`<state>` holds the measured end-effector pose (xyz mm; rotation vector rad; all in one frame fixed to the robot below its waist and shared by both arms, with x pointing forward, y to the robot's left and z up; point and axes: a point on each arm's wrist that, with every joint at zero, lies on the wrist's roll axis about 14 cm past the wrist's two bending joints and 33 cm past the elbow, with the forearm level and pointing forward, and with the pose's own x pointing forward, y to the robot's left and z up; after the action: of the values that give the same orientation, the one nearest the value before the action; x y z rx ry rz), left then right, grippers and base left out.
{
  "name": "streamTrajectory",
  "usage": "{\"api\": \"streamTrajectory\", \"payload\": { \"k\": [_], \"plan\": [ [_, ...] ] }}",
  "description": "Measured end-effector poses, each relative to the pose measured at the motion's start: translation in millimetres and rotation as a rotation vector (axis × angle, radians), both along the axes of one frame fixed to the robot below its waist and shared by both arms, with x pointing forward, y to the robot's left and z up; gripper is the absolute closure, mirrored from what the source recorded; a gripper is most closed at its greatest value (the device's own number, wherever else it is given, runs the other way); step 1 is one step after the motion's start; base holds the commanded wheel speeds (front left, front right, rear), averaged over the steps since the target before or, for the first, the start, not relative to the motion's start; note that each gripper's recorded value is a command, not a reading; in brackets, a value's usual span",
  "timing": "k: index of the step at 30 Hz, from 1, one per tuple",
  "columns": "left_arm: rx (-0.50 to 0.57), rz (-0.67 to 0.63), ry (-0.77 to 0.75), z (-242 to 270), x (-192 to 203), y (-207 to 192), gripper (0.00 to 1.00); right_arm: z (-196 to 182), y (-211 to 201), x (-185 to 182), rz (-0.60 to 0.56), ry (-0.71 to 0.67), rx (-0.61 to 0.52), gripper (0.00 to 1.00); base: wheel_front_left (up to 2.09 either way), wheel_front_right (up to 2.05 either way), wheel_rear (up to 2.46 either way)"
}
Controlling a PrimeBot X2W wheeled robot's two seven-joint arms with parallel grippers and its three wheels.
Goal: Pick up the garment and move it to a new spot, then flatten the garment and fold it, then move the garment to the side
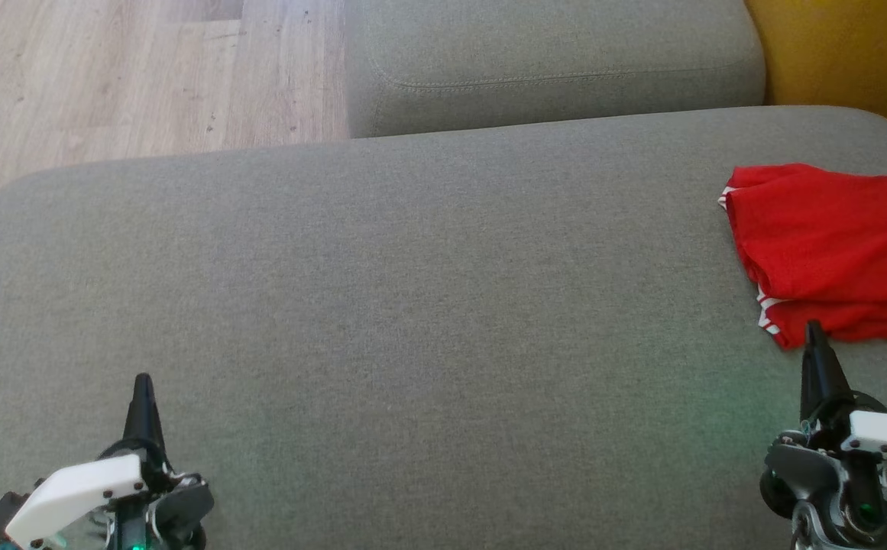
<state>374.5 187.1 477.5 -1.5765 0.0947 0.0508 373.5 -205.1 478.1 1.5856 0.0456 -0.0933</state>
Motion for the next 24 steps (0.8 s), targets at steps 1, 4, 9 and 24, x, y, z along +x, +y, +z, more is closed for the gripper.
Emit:
{"api": "streamTrajectory", "payload": {
  "k": [1,4,9,24],
  "plan": [
    [0.0,0.0,0.0,0.0,0.0,0.1,1.0,0.0,-0.1,0.0,0.0,0.0,0.0,1.0,0.0,0.0,0.0],
    [-0.001,0.002,0.0,0.0,0.0,0.5,1.0,0.0,-0.3,0.0,-0.001,0.0,0.0,1.0,0.0,0.0,0.0],
    [-0.001,0.004,0.0,0.1,0.0,1.0,1.0,0.0,-0.7,-0.1,-0.002,0.0,0.0,1.0,0.0,0.0,0.0],
    [-0.004,0.004,-0.001,0.2,-0.1,1.8,1.0,-0.3,-1.0,-0.2,0.002,0.001,0.001,1.0,0.0,0.0,0.0]
  ]
}}
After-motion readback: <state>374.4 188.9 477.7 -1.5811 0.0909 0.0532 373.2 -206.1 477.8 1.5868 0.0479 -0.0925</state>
